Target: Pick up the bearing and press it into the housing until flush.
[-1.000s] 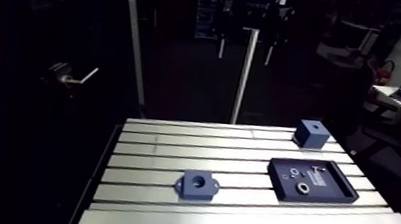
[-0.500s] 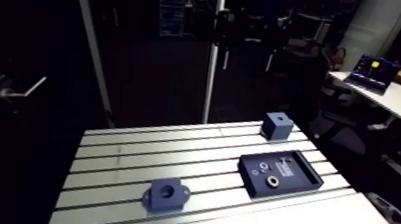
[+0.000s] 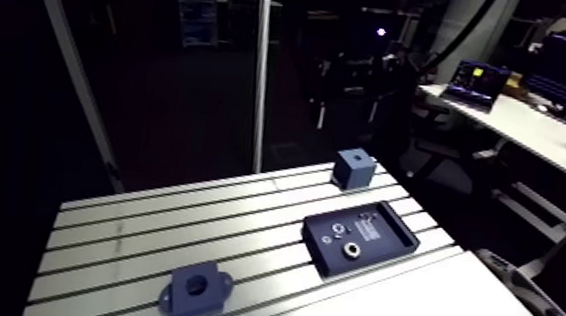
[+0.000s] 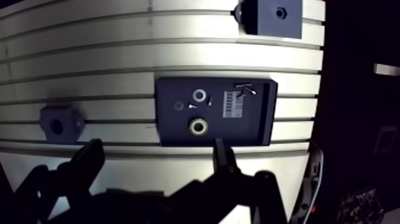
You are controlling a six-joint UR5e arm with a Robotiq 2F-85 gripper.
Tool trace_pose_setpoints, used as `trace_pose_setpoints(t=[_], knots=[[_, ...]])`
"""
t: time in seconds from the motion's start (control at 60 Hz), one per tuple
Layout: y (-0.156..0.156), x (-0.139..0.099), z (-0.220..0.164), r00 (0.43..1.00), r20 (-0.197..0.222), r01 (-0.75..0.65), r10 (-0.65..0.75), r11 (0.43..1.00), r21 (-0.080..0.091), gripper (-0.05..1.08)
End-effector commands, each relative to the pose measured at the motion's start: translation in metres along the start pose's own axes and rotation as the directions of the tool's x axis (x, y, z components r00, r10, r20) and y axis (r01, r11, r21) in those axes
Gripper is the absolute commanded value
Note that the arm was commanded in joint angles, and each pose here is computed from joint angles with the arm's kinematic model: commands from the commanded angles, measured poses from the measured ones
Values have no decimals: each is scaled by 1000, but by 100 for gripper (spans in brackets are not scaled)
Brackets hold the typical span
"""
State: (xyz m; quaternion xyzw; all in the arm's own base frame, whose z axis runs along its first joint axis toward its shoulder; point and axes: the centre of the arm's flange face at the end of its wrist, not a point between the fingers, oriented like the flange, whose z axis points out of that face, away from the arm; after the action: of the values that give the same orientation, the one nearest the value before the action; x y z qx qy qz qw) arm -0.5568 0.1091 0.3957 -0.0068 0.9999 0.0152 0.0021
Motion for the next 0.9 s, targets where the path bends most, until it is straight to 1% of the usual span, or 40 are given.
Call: trace_pose_setpoints(t=[0.017, 0.183, 0.3, 0.333, 0.383, 0.483, 0.533, 0.633, 0.75, 0.9], knots=[[33, -11, 52, 999, 4, 33, -33, 999, -9, 0], [29, -19, 69, 999, 35, 28, -29, 1000, 7, 0], [28, -20, 75, 999, 30, 31, -31, 1000, 4, 0], [27, -20, 77, 999, 16, 35, -35, 999, -4, 0], [27, -20, 79, 999, 12, 35, -35, 999, -7, 0], [27, -22, 88, 999, 16, 33, -33, 999, -6, 0], [26, -23, 95, 999, 22, 36, -36, 999, -1, 0], [25, -24, 100, 999, 24, 37, -37, 999, 0, 0], [27, -27, 116, 999, 41, 30, -31, 999, 10, 0], [33, -31, 126, 999, 44, 16, -17, 1000, 12, 2]])
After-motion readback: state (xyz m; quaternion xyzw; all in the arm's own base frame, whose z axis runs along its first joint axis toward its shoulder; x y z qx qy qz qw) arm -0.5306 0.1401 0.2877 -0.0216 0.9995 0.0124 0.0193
